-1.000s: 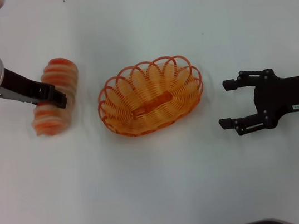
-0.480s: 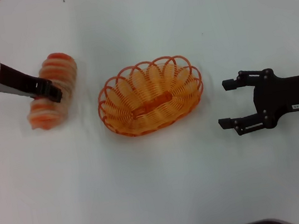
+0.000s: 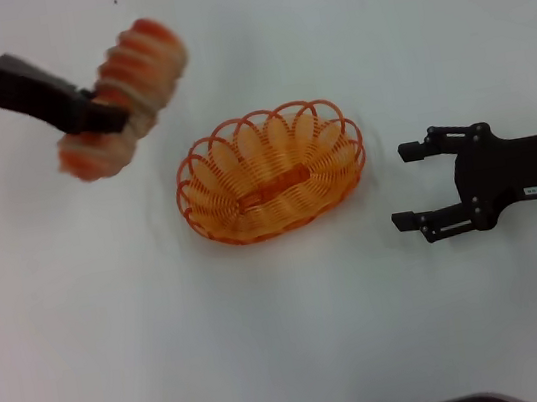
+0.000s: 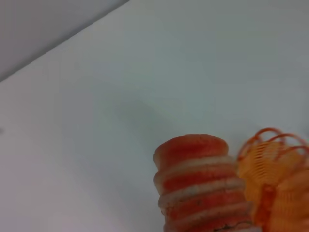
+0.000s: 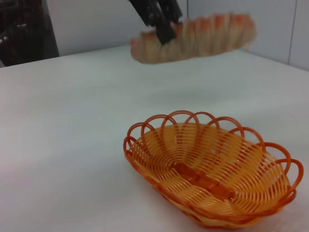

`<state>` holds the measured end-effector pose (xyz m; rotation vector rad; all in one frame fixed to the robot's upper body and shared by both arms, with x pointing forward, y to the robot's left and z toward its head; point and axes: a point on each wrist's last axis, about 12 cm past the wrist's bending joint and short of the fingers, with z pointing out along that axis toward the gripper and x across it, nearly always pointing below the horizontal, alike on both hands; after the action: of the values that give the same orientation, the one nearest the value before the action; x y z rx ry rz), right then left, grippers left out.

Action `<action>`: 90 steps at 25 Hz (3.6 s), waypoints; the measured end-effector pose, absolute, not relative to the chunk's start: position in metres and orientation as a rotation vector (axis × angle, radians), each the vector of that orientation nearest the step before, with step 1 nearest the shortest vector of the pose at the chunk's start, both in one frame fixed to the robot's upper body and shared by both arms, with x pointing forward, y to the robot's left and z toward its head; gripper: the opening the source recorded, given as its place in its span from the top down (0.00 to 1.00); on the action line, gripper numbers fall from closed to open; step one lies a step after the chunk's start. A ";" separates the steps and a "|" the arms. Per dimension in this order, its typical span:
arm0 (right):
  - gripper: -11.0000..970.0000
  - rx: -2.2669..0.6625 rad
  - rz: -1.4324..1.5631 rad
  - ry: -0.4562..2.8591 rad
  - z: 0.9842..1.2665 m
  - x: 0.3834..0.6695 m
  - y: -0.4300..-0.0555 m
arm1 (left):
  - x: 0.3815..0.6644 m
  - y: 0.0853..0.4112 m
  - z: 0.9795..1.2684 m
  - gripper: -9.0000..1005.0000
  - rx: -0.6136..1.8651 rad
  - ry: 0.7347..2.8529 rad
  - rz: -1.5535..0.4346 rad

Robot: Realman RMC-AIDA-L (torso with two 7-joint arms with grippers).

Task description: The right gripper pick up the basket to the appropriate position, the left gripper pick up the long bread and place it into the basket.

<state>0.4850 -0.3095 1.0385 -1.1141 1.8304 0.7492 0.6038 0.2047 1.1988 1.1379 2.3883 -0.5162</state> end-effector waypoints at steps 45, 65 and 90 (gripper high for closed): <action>0.03 -1.101 0.763 1.811 1.042 0.487 -0.310 | 0.547 0.232 1.139 0.06 1.121 1.800 -0.917; 0.03 -1.066 0.679 1.826 1.043 0.494 -0.319 | 0.465 0.300 1.045 0.06 0.915 1.868 -0.952; 0.03 -1.014 0.692 1.818 1.043 0.490 -0.321 | 0.465 0.300 1.040 0.06 0.905 1.879 -0.923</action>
<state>0.4901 -0.3213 1.0434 -1.0144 1.8183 0.6923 0.4652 0.3003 1.0399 0.9047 1.8785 -0.9230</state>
